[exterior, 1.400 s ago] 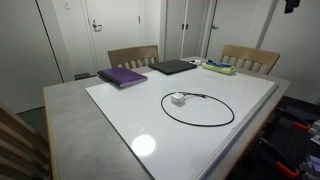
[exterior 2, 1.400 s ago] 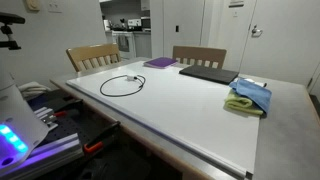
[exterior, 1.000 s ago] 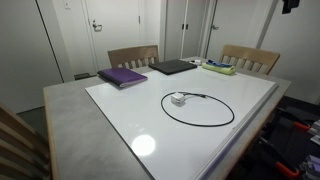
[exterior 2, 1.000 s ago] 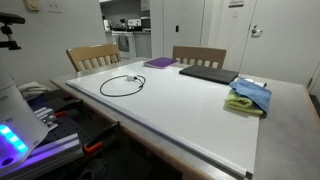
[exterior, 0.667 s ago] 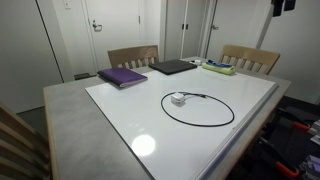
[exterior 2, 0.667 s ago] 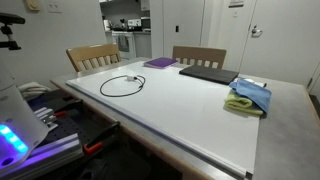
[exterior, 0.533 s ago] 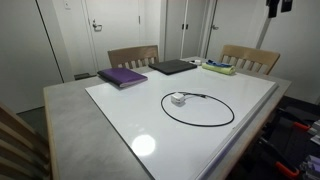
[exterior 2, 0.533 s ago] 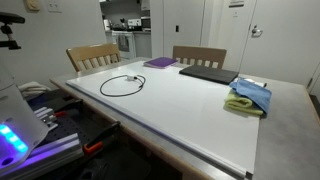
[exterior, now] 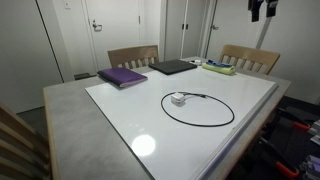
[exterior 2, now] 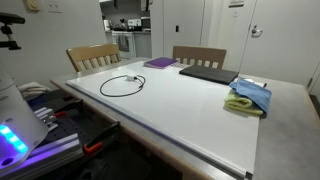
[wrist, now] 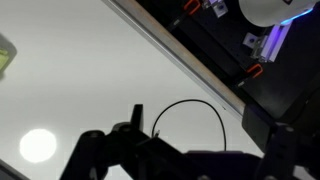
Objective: Move the ends of the charger to the opposite sides
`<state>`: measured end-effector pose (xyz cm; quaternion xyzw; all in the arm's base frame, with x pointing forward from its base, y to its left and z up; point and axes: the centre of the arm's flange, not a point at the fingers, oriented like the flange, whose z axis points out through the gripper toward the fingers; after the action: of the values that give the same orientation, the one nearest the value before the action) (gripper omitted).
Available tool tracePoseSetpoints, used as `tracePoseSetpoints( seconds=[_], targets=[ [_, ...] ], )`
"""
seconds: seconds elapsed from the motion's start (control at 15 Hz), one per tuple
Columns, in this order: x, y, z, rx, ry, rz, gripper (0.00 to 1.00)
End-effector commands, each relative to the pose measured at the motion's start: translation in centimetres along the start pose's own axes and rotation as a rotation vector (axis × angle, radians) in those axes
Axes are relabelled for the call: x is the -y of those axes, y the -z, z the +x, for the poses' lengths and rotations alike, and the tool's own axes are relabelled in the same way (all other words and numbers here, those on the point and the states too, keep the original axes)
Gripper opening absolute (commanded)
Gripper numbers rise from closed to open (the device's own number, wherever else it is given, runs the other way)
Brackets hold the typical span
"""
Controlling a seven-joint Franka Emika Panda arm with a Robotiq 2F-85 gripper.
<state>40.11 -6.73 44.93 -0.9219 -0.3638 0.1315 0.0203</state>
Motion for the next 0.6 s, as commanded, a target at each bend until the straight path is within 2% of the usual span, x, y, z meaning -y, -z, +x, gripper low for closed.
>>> tracePoseSetpoints(
  seconds=[0.0,0.53],
  targets=[
    [-1.8,0.2,2.3,0.038,0.079,-0.019,1.00],
    [-1.6,-0.2,7.7,0.105,0.313,-0.020,1.00]
  ],
)
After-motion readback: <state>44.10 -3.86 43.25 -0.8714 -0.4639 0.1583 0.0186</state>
